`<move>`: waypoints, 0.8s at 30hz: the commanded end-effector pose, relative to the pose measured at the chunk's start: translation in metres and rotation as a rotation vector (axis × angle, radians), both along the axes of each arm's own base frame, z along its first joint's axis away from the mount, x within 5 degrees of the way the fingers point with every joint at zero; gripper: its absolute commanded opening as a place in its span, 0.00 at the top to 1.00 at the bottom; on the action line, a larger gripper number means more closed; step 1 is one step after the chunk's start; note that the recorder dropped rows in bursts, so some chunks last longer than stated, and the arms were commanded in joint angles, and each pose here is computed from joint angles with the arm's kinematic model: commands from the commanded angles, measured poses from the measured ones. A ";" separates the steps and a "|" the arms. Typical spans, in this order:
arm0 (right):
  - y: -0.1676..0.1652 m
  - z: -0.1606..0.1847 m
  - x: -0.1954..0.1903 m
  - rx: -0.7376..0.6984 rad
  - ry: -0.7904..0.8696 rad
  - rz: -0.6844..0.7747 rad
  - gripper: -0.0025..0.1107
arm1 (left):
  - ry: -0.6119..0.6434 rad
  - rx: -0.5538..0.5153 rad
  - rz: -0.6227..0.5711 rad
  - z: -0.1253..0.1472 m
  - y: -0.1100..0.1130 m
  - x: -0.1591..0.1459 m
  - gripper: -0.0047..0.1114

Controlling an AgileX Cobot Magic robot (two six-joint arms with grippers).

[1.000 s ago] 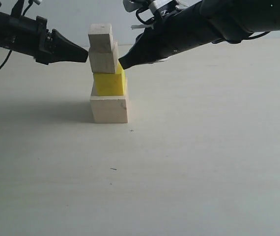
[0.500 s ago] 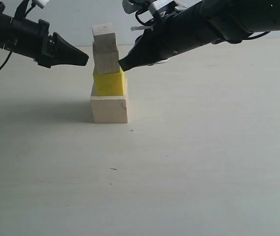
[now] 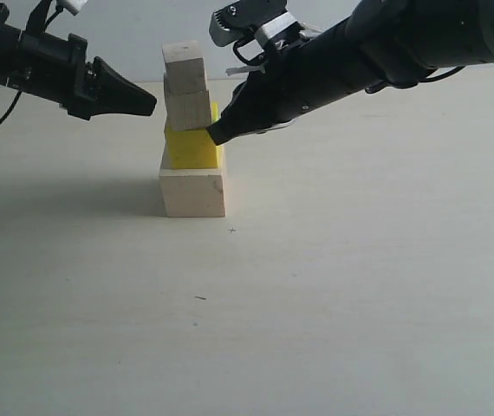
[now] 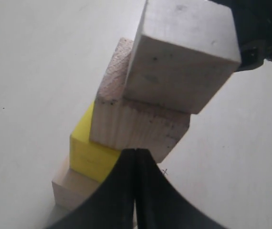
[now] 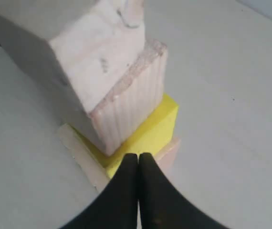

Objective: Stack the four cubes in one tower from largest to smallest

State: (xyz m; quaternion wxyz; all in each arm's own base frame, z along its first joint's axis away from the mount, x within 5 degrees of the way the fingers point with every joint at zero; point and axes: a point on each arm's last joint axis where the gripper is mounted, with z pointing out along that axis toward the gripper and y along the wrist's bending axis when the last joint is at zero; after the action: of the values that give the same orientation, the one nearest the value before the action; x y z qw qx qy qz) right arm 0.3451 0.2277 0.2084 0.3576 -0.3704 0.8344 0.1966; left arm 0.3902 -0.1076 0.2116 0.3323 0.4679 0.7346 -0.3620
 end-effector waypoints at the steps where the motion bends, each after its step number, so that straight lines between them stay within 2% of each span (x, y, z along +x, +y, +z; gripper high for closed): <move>1: 0.003 0.004 0.000 0.036 -0.013 0.034 0.98 | 0.001 0.000 0.018 -0.001 0.001 0.001 0.96; 24: 0.003 0.005 0.000 0.027 -0.031 0.051 0.98 | 0.000 0.003 0.024 -0.001 0.001 0.002 0.96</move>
State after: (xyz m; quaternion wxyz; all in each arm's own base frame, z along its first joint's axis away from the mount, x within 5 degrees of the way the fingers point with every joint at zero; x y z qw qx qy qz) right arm 0.3419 0.2322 0.2105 0.3584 -0.3881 0.8196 0.2216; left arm 0.3916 -0.1068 0.2111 0.3356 0.4653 0.7379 -0.3556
